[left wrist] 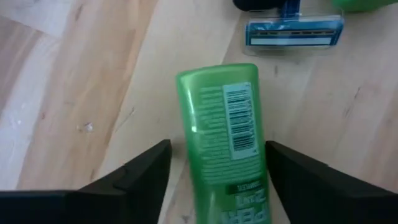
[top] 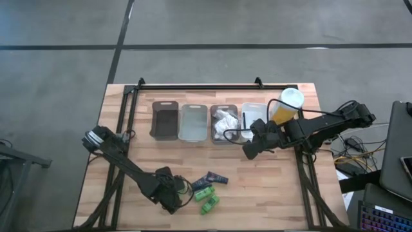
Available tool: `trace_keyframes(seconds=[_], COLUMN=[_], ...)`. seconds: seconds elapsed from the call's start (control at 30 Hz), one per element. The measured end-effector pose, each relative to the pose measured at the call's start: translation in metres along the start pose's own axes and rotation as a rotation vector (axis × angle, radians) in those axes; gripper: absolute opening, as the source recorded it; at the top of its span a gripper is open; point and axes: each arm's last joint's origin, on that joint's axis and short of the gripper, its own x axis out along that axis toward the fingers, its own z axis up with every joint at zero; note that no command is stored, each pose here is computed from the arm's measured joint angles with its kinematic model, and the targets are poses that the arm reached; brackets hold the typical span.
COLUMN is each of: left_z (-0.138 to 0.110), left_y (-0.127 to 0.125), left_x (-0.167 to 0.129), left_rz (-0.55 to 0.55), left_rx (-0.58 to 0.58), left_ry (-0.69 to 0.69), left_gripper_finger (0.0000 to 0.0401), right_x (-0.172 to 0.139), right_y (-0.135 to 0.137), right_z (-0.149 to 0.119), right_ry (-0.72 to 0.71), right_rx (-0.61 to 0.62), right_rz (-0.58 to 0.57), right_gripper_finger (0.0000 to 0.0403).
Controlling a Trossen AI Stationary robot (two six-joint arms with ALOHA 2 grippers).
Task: Pick & Place Travel size toiletries
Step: Put the green shampoo into the gray bin
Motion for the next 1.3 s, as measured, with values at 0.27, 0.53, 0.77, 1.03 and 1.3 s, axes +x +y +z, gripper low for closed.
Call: trace_keyframes(seconds=[0.27, 0.53, 0.77, 1.03, 1.3], left_z=[-0.002, 0.004, 0.032, 0.078, 0.106], left_y=[0.0, 0.011, 0.039, 0.089, 0.114], left_x=[0.002, -0.024, -0.088, -0.125, -0.136], left_rz=[-0.01, 0.045, 0.069, 0.115, -0.062], left_rx=[0.033, 0.092, 0.102, 0.086, 0.031], left_ry=[0.028, -0.002, -0.347, -0.54, -0.575], left_gripper_finger=[0.0168, 0.0124, 0.0124, 0.0124, 0.0124], right_x=[0.001, 0.0, 0.003, 0.034, 0.04], right_y=[0.0, 0.014, 0.032, 0.049, 0.063], right_z=[-0.001, 0.005, 0.026, 0.04, 0.047], right_ry=[0.001, 0.005, -0.019, 0.022, -0.019], right_rx=[0.0, 0.002, 0.08, 0.145, 0.201], right_rz=[-0.001, 0.177, 0.46, 0.567, 0.631], right_gripper_finger=[0.035, 0.0322, 0.0299, 0.0292, 0.032])
